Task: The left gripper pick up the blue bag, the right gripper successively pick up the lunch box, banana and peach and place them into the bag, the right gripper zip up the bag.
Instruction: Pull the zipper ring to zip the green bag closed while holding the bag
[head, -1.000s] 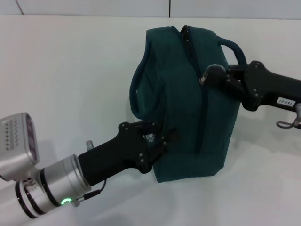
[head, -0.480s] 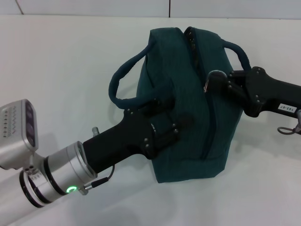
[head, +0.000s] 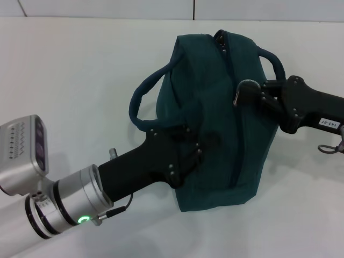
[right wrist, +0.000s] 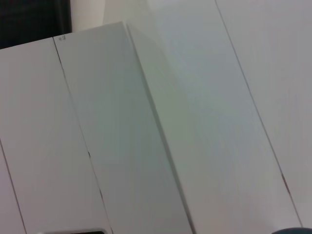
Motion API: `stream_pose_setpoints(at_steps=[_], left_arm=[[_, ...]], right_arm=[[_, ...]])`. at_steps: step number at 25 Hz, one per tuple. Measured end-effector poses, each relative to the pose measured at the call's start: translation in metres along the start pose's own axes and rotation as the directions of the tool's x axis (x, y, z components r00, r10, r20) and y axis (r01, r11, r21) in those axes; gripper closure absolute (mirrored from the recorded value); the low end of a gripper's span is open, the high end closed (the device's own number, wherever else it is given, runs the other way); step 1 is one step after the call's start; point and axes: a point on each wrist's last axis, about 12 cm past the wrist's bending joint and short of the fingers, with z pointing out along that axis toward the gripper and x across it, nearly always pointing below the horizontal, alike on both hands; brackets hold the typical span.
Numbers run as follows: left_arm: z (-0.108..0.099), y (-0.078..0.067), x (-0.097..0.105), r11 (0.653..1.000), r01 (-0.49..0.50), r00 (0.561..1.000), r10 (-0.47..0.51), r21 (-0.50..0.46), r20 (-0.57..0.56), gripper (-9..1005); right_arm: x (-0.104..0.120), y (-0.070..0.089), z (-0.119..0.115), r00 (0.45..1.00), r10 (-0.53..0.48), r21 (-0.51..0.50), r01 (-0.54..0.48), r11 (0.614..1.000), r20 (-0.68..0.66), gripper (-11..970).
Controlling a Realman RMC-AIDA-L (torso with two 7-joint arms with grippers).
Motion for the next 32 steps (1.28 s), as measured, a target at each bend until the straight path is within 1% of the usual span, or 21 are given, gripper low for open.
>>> stream_pose_setpoints(at_steps=[1,4,9,16,21,24,27,32], left_arm=[[0.000,0.000,0.000,1.000,0.000,1.000,0.000,0.000,-0.001,554],[-0.001,-0.002,0.002,1.000,0.002,1.000,-0.002,0.017,-0.015,737],[-0.002,-0.008,0.006,0.998,-0.008,0.998,0.012,0.068,-0.057,906],[-0.011,-0.014,0.012,0.992,-0.022,0.993,0.035,0.122,-0.109,941],[-0.015,-0.014,0.011,0.992,-0.028,0.994,0.041,0.124,-0.102,943],[-0.022,-0.013,0.005,0.990,-0.060,0.995,0.070,0.131,-0.073,943],[-0.030,-0.008,-0.004,0.985,-0.111,0.993,0.116,0.129,-0.036,944],[-0.039,0.007,-0.023,0.979,-0.174,0.984,0.177,0.108,-0.019,946]], right_arm=[[0.000,0.000,0.000,1.000,0.000,0.002,0.000,1.000,0.002,948],[-0.001,-0.001,-0.001,1.000,-0.001,0.012,0.001,1.000,0.014,948],[-0.004,-0.006,-0.003,0.999,-0.005,0.054,0.003,0.999,0.034,948],[-0.003,-0.013,-0.004,1.000,-0.006,0.111,0.003,0.994,0.022,948],[-0.003,-0.013,-0.004,1.000,-0.010,0.113,0.007,0.994,0.021,948],[-0.003,-0.009,-0.008,0.999,-0.039,0.096,0.036,0.995,0.031,948],[0.000,-0.001,-0.016,0.994,-0.087,0.086,0.082,0.993,0.059,948],[0.005,0.013,-0.030,0.989,-0.107,0.073,0.100,0.992,0.105,948]])
